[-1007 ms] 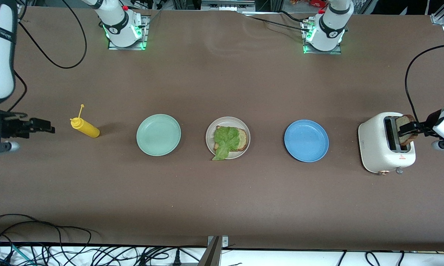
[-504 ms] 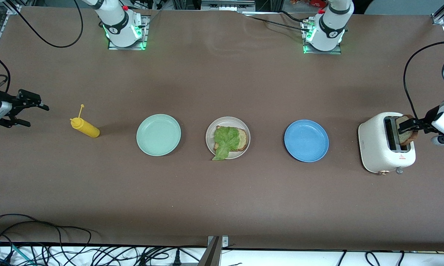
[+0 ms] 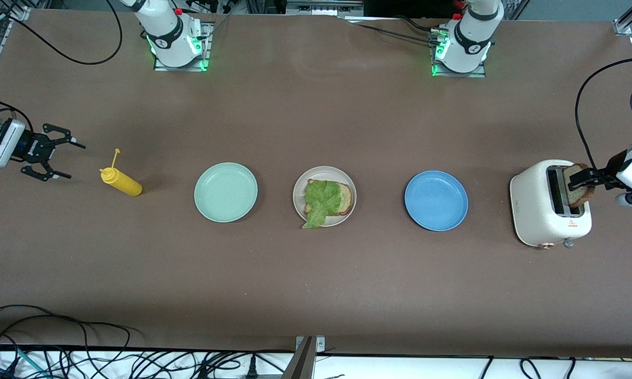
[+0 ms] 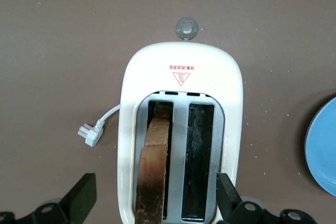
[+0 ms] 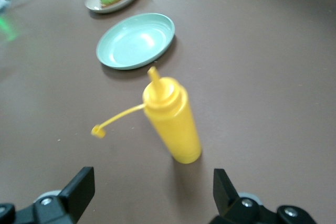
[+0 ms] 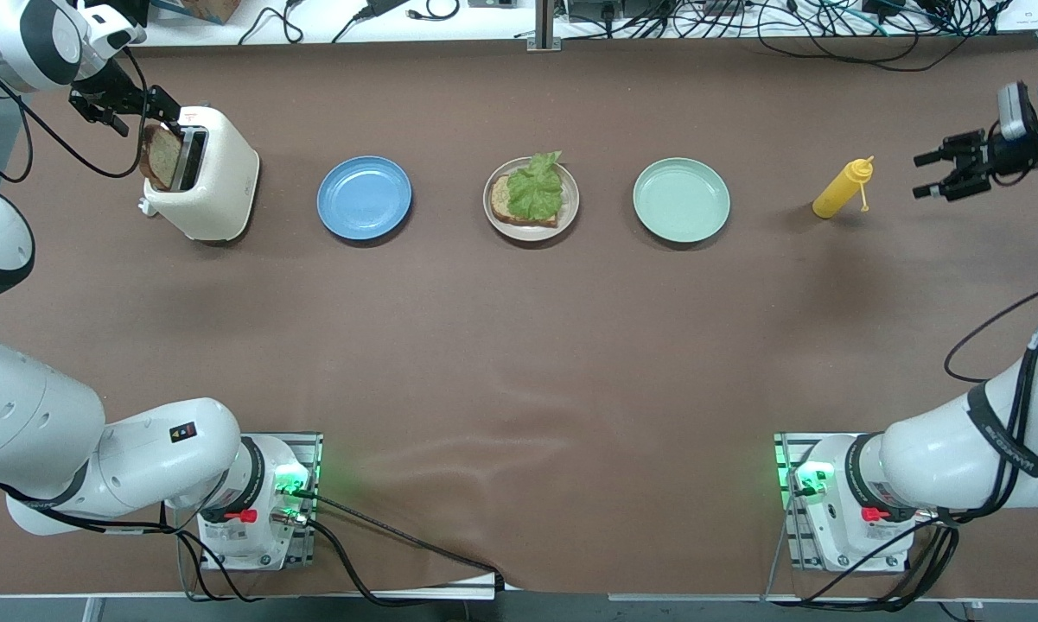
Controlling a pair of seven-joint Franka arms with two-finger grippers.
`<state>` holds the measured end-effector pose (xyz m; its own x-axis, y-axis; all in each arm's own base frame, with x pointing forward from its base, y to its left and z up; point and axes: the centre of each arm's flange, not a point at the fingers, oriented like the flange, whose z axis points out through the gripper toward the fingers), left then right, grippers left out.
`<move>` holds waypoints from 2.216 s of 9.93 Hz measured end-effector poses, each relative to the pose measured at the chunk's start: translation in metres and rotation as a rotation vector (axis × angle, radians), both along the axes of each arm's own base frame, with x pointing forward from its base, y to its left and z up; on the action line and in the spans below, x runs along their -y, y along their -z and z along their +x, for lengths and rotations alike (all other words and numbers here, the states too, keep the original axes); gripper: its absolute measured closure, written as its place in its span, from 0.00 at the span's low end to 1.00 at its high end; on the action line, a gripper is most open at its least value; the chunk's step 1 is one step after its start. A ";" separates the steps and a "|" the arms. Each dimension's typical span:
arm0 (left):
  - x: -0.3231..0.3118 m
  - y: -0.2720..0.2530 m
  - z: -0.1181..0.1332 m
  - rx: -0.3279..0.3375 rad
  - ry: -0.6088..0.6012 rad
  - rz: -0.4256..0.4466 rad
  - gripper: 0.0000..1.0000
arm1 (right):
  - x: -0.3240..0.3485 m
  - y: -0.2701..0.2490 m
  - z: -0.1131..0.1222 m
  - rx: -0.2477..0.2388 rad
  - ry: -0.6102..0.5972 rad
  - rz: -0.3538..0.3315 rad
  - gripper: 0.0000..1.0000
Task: Make sandwich on beige plate with both arms
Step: 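Lower the right gripper around the mustard bottle and close it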
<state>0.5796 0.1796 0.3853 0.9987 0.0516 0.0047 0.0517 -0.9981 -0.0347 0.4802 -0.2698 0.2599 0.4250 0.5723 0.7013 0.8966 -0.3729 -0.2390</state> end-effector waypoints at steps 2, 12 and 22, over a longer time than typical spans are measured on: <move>-0.001 0.000 0.000 -0.001 -0.002 0.000 0.00 | -0.005 0.022 0.003 0.072 -0.017 0.057 0.00; -0.002 0.003 -0.001 -0.009 -0.004 -0.003 0.00 | -0.032 0.076 0.019 0.290 0.005 0.193 0.00; -0.002 0.006 -0.002 -0.018 -0.004 -0.006 0.00 | -0.084 0.128 0.023 0.274 0.018 0.287 0.11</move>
<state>0.5779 0.1813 0.3790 0.9984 0.0553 -0.0140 0.0549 -0.9981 -0.0295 0.5036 -0.1862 0.1319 0.2081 0.3308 0.9205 0.9354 -0.3423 -0.0885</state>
